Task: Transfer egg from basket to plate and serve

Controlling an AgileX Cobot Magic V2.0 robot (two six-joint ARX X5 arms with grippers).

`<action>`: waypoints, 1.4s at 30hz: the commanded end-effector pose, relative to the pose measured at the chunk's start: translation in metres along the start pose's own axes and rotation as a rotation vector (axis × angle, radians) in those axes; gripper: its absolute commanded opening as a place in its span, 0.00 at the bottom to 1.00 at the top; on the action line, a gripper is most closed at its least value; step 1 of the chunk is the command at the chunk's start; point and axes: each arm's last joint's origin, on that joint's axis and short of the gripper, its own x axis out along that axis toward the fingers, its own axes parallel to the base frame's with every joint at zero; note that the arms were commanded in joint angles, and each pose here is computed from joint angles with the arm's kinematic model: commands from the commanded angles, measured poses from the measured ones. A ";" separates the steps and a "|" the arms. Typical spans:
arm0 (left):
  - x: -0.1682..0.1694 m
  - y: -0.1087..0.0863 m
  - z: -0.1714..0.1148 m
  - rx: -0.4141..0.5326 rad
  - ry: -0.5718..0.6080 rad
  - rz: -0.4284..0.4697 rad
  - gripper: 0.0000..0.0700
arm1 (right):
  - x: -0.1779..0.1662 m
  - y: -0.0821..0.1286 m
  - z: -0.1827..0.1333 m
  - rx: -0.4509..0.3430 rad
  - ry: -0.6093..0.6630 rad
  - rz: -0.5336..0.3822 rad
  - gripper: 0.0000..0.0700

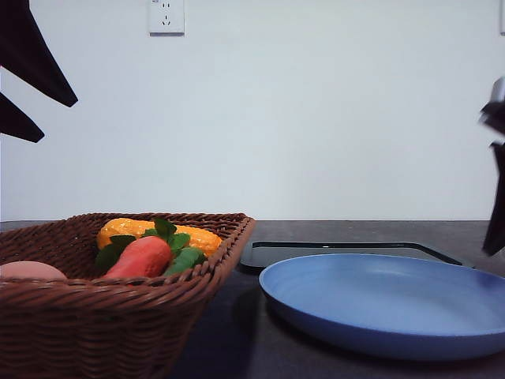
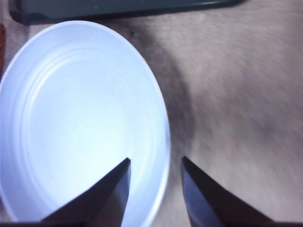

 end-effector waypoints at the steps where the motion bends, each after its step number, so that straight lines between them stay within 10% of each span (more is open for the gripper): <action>1: 0.000 -0.002 0.005 0.016 -0.013 -0.010 0.46 | 0.009 -0.002 0.003 0.025 0.014 0.007 0.31; 19: 0.000 -0.002 0.005 0.033 -0.011 -0.011 0.47 | 0.037 -0.002 0.006 0.036 0.071 0.035 0.00; 30: 0.001 -0.021 0.010 0.312 0.038 0.035 0.63 | -0.006 0.013 0.005 -0.021 -0.084 0.065 0.00; 42: 0.033 -0.046 0.016 0.665 0.432 0.104 0.63 | -0.059 0.022 -0.003 -0.076 -0.325 0.082 0.00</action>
